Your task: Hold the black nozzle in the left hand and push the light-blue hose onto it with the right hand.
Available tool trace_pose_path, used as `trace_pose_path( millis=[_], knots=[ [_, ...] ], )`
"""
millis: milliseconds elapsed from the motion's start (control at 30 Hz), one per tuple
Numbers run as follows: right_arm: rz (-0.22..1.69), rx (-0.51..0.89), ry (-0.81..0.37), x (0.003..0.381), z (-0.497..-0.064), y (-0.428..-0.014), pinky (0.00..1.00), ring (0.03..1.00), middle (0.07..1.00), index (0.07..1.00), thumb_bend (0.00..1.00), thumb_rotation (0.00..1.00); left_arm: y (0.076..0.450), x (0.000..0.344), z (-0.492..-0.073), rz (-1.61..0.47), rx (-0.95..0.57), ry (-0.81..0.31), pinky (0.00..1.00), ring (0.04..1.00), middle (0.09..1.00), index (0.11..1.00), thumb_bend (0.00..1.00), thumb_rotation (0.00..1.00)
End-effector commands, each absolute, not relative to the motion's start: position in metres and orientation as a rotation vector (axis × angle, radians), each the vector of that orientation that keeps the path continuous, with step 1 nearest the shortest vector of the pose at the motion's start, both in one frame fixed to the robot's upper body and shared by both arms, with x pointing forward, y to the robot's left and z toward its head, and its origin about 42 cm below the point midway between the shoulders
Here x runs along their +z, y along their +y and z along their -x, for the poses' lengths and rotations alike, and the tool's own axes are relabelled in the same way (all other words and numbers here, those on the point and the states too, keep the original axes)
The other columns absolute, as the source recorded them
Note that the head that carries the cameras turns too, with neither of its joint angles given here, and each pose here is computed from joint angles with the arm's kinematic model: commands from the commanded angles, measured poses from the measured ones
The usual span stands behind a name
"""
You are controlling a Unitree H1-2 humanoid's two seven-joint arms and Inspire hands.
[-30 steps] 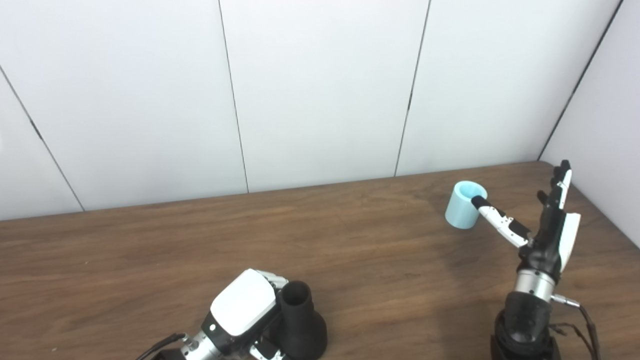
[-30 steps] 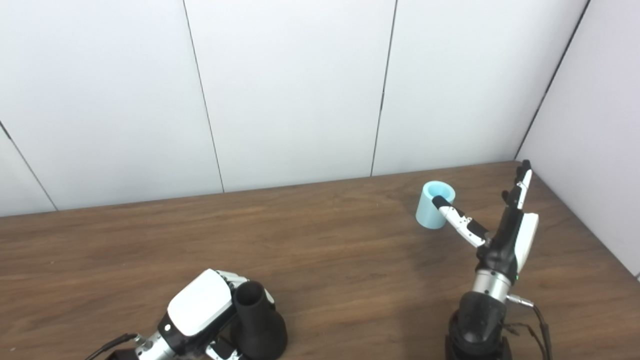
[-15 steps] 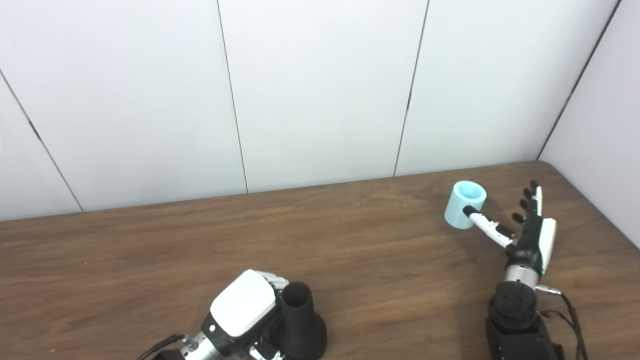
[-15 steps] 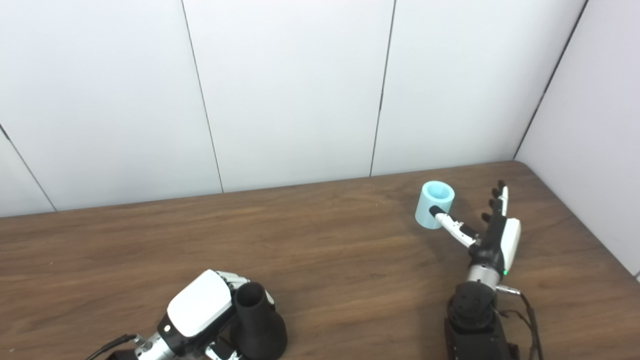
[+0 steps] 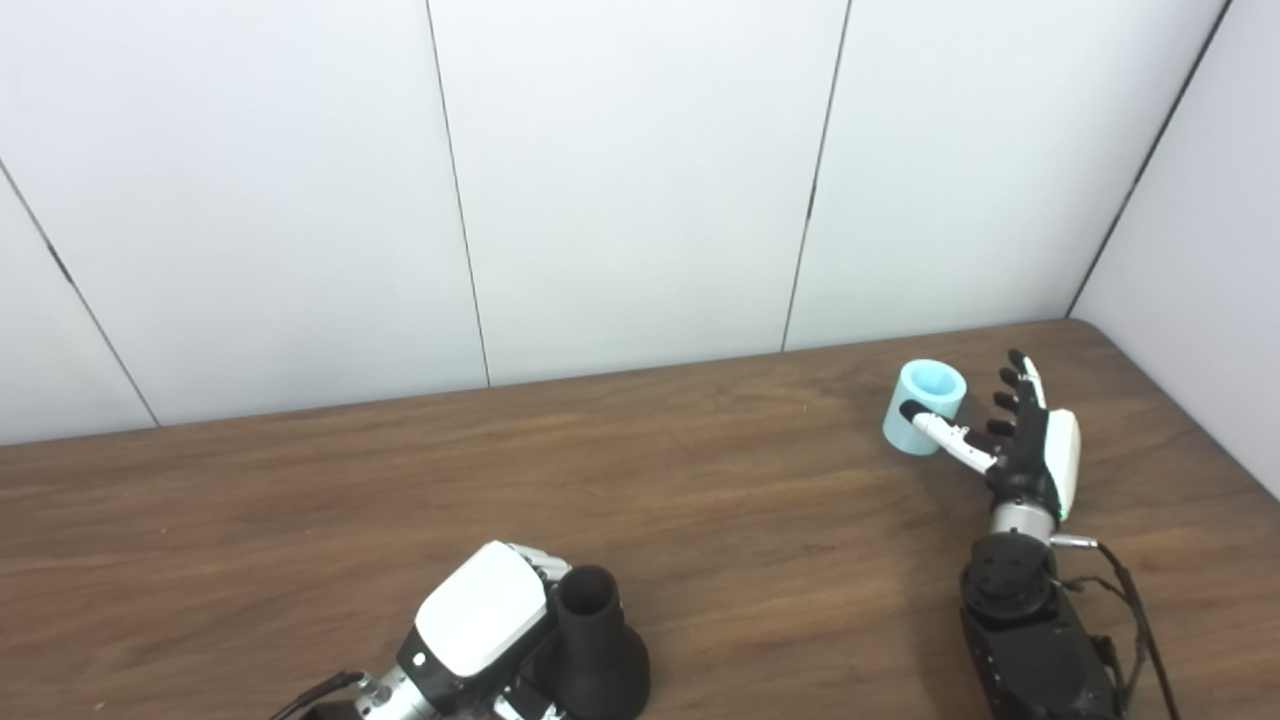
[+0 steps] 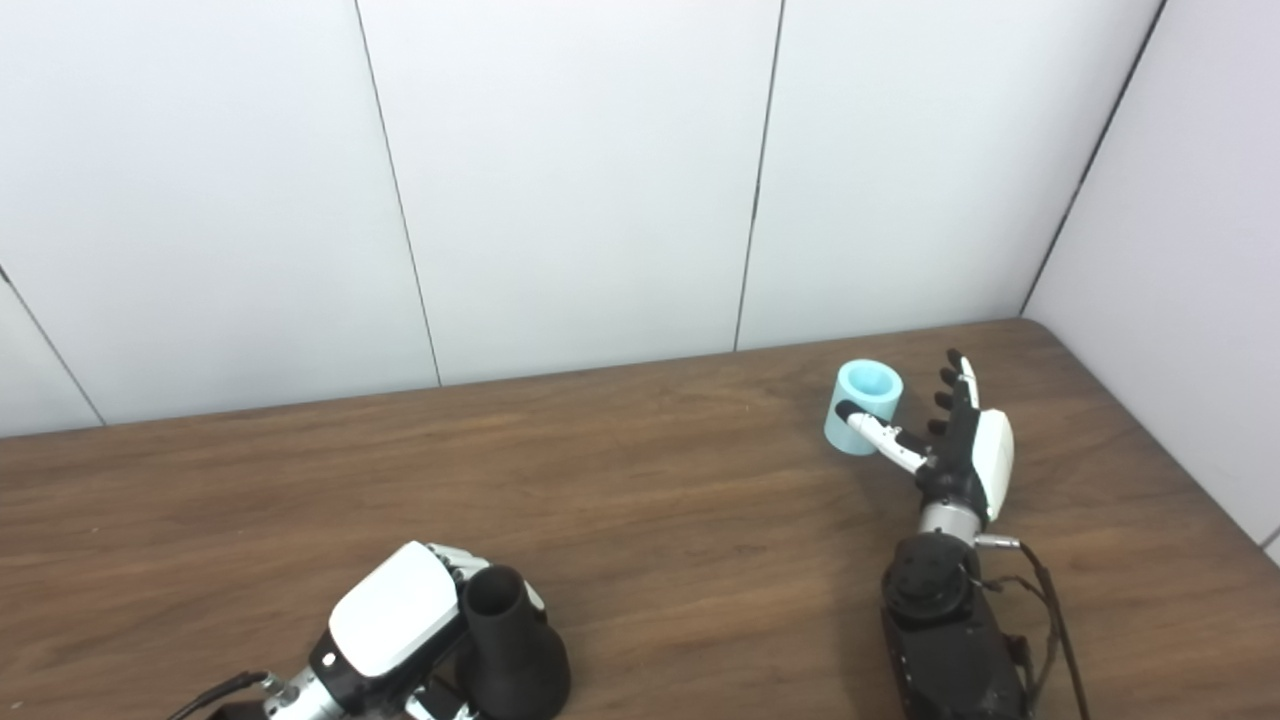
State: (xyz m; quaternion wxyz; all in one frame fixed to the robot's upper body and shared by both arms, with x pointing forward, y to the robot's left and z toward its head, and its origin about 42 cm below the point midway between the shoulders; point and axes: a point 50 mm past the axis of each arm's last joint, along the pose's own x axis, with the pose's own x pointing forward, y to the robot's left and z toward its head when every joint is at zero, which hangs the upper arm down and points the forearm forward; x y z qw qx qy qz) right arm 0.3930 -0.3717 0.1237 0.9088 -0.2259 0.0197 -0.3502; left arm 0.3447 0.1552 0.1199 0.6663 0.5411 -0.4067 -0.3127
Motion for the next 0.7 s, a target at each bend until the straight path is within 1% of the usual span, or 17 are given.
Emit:
trace_pose_path(
  millis=[0, 200, 300, 367, 467, 500, 567, 600, 667],
  knots=[
    [0.471, -0.684, 0.045, 0.1288, -0.4061, -0.3643, 0.71, 0.829, 0.874, 0.886, 1.0, 0.38, 0.1606, 0.0906, -0.3232, -1.272, -0.832, -0.865, 0.33, 0.384, 0.42, 0.513, 0.5, 0.0],
    [0.474, -0.689, 0.062, 0.1284, -0.4102, -0.3649, 0.7, 0.812, 0.853, 0.87, 1.0, 0.33, 0.1618, 0.0901, -0.3221, -1.279, -0.835, -0.857, 0.33, 0.383, 0.423, 0.514, 0.5, 0.0],
    [0.471, -0.69, 0.06, 0.1281, -0.4095, -0.3656, 0.66, 0.778, 0.824, 0.847, 1.0, 0.29, 0.1626, 0.0902, -0.3209, -1.274, -0.834, -0.856, 0.32, 0.379, 0.421, 0.515, 0.5, 0.0],
    [0.486, -0.669, 0.06, 0.1271, -0.409, -0.3662, 0.67, 0.775, 0.813, 0.836, 1.0, 0.28, 0.1632, 0.0902, -0.3202, -1.272, -0.837, -0.852, 0.32, 0.387, 0.424, 0.524, 0.5, 0.0],
    [0.498, -0.626, 0.06, 0.126, -0.4086, -0.3663, 0.65, 0.755, 0.796, 0.829, 1.0, 0.28, 0.1641, 0.0896, -0.3199, -1.277, -0.842, -0.85, 0.33, 0.388, 0.424, 0.517, 0.5, 0.0],
    [0.507, -0.614, 0.063, 0.1262, -0.4083, -0.3659, 0.57, 0.678, 0.736, 0.811, 1.0, 0.3, 0.1644, 0.0894, -0.32, -1.278, -0.842, -0.85, 0.31, 0.378, 0.426, 0.524, 0.5, 0.0],
    [0.518, -0.601, 0.067, 0.1267, -0.408, -0.3652, 0.52, 0.638, 0.705, 0.8, 1.0, 0.31, 0.1648, 0.089, -0.32, -1.278, -0.84, -0.853, 0.3, 0.373, 0.427, 0.526, 0.5, 0.0],
    [0.521, -0.598, 0.071, 0.1267, -0.4079, -0.365, 0.47, 0.587, 0.658, 0.784, 1.0, 0.31, 0.1651, 0.0887, -0.3198, -1.279, -0.839, -0.854, 0.29, 0.37, 0.427, 0.526, 0.5, 0.0],
    [0.522, -0.591, 0.075, 0.1269, -0.408, -0.3649, 0.43, 0.548, 0.626, 0.77, 1.0, 0.32, 0.1652, 0.0889, -0.3192, -1.278, -0.838, -0.858, 0.29, 0.369, 0.428, 0.528, 0.5, 0.0]
  ],
)
